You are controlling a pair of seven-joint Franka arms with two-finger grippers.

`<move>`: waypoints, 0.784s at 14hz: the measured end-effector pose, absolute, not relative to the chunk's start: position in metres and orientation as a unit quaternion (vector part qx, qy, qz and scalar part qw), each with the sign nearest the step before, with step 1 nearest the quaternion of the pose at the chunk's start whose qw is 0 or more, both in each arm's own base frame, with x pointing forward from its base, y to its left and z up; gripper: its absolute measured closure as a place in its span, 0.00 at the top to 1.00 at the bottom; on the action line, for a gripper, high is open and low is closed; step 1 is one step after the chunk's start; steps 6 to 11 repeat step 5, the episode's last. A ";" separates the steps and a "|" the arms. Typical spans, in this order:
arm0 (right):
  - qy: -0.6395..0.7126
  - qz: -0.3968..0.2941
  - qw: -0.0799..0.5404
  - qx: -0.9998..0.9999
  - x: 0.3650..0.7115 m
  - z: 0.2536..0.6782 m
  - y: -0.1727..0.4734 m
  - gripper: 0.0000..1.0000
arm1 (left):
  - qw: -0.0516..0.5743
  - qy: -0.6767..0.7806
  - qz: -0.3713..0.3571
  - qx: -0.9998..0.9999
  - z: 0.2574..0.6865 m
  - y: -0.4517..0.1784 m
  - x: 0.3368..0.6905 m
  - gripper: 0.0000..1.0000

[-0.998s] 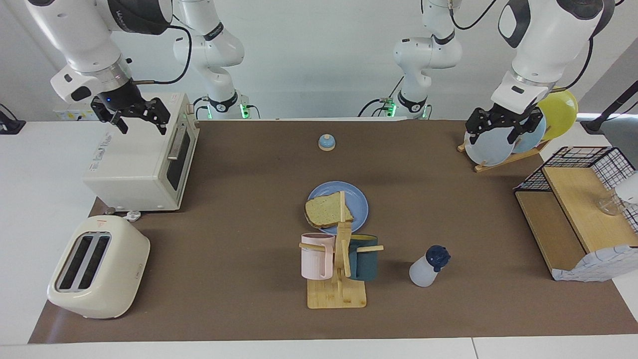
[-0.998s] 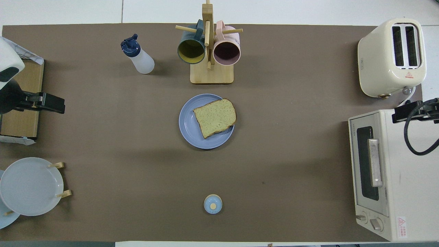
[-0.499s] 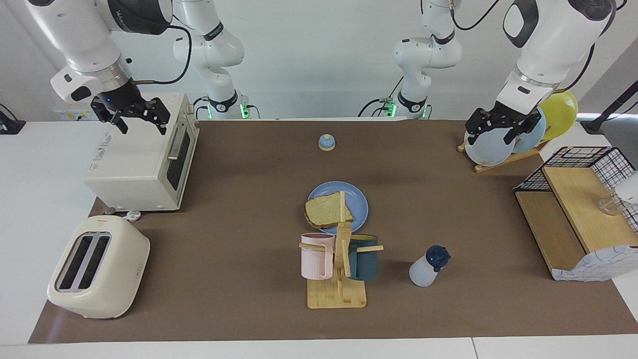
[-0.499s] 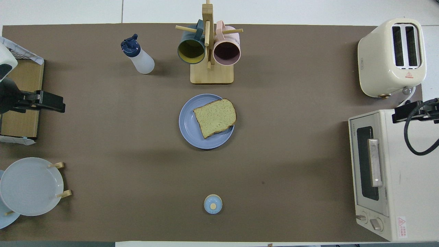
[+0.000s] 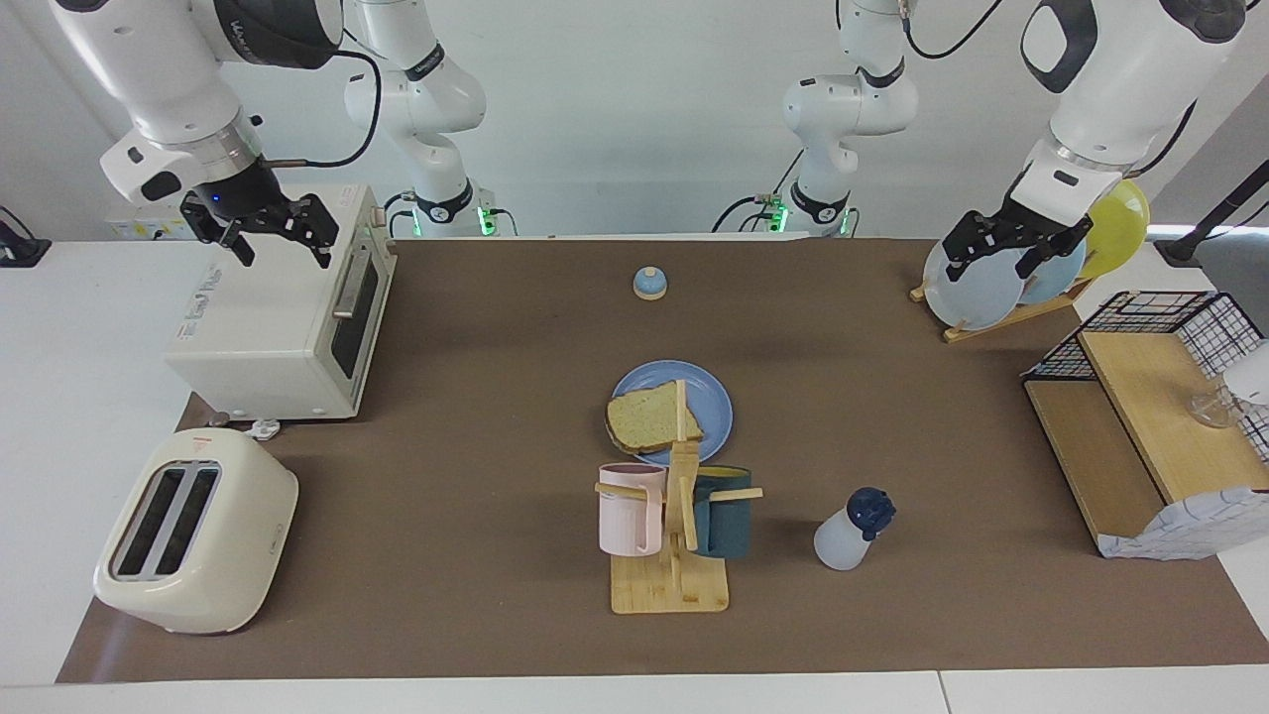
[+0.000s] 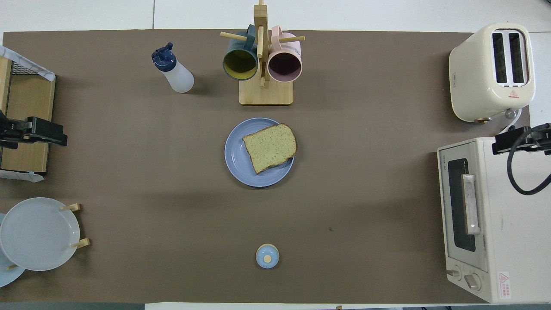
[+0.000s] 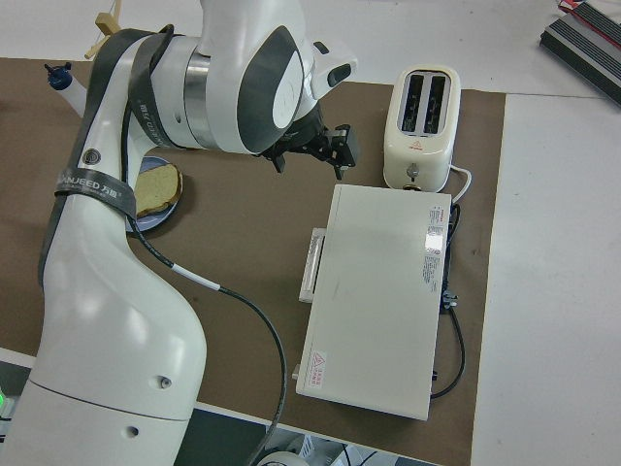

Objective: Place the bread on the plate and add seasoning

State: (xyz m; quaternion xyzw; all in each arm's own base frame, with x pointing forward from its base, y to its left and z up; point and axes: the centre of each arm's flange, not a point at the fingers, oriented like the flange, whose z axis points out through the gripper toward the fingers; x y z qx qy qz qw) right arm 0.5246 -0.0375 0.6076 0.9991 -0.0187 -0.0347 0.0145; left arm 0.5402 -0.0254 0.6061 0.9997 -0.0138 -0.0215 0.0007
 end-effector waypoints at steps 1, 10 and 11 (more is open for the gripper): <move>-0.019 -0.035 0.015 0.999 0.525 0.608 -0.038 1.00 | 0.001 -0.015 -0.021 1.000 0.606 -0.027 0.540 1.00; -0.019 -0.035 0.015 0.999 0.525 0.608 -0.038 1.00 | 0.000 -0.030 -0.021 0.999 0.606 -0.043 0.539 1.00; -0.019 -0.035 0.015 0.999 0.525 0.608 -0.038 1.00 | 0.000 -0.030 -0.021 0.999 0.606 -0.043 0.539 1.00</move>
